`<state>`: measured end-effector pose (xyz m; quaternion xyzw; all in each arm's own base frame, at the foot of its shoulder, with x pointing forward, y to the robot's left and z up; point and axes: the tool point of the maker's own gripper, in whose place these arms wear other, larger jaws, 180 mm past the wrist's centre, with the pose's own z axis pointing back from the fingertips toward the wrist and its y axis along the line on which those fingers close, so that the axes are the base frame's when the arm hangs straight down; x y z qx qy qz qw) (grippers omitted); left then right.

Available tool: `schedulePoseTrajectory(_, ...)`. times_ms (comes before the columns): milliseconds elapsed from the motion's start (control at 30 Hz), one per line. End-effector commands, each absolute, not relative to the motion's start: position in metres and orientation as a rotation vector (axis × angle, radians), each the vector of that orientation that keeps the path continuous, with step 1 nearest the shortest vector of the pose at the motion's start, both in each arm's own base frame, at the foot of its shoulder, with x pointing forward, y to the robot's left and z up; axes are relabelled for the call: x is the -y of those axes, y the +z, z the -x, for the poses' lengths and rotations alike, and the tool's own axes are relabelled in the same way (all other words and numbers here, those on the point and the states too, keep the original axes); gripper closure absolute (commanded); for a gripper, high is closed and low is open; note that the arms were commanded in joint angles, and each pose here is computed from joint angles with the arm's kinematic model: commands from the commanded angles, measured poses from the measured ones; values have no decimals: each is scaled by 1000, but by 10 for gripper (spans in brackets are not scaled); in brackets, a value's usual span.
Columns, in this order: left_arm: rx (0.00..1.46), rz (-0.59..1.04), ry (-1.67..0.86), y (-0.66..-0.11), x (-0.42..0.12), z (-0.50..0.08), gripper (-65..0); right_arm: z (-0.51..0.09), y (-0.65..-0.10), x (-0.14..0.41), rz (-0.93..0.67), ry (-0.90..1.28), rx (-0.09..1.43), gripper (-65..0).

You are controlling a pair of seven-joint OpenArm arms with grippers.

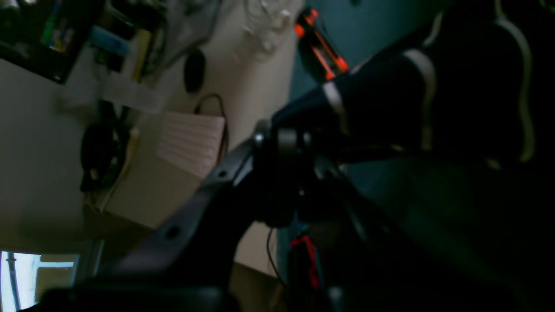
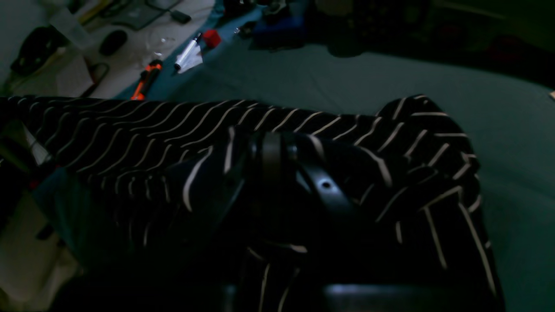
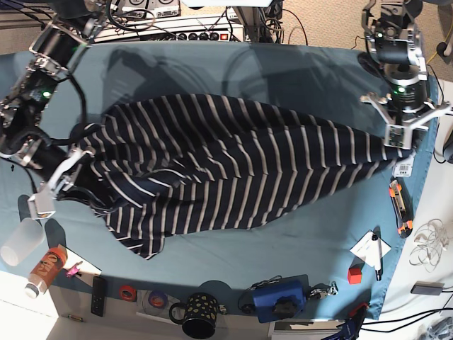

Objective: Layout the t-shirt on the table in an organized manner, then fold the t-shirt properly
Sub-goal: 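Lift the shirt with both grippers and swing it across the table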

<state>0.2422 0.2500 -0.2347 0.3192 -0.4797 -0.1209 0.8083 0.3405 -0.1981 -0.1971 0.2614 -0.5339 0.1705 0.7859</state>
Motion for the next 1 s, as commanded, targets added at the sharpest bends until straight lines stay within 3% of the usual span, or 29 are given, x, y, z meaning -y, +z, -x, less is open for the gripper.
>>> schedulePoseTrajectory(0,1088,-695,-257,-219,-252,-246,0,-349,-174,201,-552,367,1244,0)
schedulePoseTrajectory(167,1158,-475,-348,-223,-220,-257,0,-369,-165,214,-428,330,1310,0)
schedulePoseTrajectory(333,1187,-397,-296,-237,-224,-285,0,-395,-144,237,-293,294,1385,0)
schedulePoseTrajectory(600,1238,-171,-262,-251,-220,-363,0,-478,-142,243,-472,162,1360,0)
schedulePoseTrajectory(767,1272,-91,-225,-238,-220,-425,0,-534,-135,236,-406,171,1332,0)
schedulePoseTrajectory(967,1330,-59,-290,-182,-209,-506,0,-583,-34,244,-267,143,1496,0)
